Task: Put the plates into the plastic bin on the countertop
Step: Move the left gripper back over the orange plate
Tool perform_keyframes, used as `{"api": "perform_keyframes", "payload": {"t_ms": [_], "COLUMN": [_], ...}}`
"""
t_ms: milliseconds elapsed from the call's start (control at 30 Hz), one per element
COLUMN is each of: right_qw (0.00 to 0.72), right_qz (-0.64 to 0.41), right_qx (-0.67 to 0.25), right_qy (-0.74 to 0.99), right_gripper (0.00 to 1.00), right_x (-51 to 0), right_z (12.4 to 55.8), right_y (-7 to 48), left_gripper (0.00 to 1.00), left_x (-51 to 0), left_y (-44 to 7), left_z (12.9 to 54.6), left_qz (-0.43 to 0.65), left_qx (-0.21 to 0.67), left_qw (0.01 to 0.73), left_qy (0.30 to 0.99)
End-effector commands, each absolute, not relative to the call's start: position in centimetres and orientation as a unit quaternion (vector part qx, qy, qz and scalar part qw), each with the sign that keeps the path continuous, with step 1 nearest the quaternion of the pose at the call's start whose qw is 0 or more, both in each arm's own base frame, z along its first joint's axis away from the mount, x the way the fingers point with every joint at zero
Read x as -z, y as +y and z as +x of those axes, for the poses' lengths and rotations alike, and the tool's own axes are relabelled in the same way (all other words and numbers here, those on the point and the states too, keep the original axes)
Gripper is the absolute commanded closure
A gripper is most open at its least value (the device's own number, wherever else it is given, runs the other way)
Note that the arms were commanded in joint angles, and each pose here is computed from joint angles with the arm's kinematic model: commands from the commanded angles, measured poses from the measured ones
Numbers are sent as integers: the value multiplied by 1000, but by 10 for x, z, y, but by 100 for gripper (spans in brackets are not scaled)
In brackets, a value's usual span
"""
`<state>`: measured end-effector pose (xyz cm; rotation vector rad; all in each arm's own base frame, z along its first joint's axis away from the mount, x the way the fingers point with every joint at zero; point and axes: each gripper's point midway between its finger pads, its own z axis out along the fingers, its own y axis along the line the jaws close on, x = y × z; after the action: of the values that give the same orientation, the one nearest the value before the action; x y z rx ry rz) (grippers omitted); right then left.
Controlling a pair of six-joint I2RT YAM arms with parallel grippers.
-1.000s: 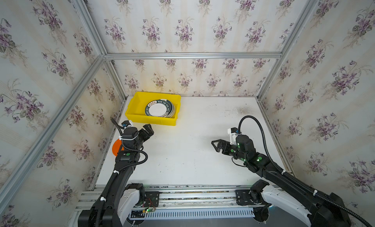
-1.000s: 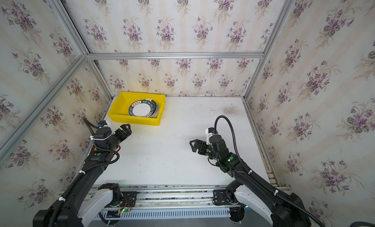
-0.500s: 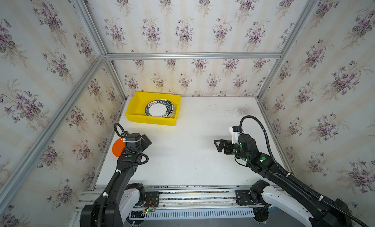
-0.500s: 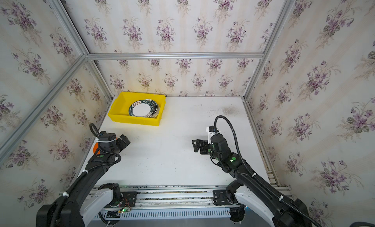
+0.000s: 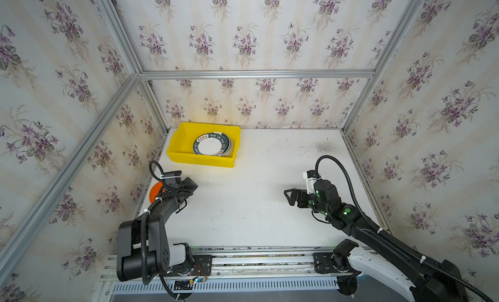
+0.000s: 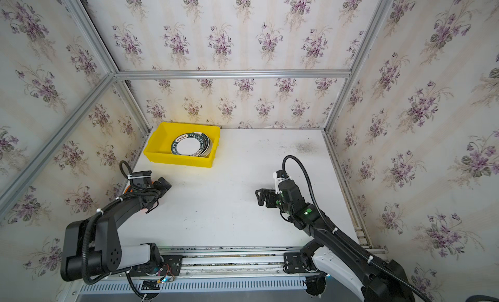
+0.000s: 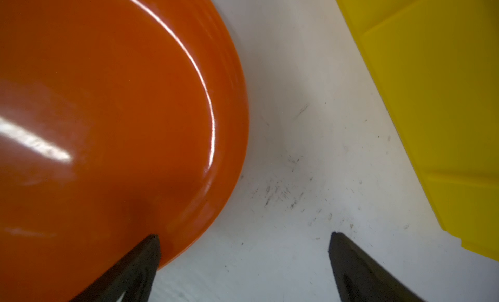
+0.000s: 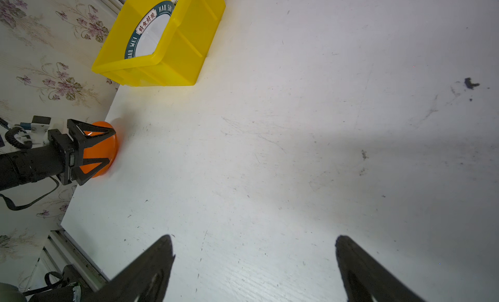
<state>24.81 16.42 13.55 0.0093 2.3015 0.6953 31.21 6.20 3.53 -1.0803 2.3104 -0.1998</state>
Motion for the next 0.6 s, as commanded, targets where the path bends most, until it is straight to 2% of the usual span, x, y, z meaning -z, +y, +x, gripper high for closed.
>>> {"api": "perform_keyframes", "payload": {"t_ms": [0,333,567], "right_qw": [373,360,354], "right_qz": [19,37,56], "right_qx": [-270,-263,-258], "right_qy": [888,894,897], "right_gripper": [4,4,4], "right_x": [-146,-137,-133], "right_z": [259,261,263], "right_y": [160,157,155], "left_gripper": [0,0,0], "left_x": [-28,-17,-20], "left_y": [45,10,-48], "left_z": [319,320,316], "left_qz": [-404,-376,-313], "left_qx": [129,190,258], "left_qw": [268,252,234], "left_qy": [865,871,884]}}
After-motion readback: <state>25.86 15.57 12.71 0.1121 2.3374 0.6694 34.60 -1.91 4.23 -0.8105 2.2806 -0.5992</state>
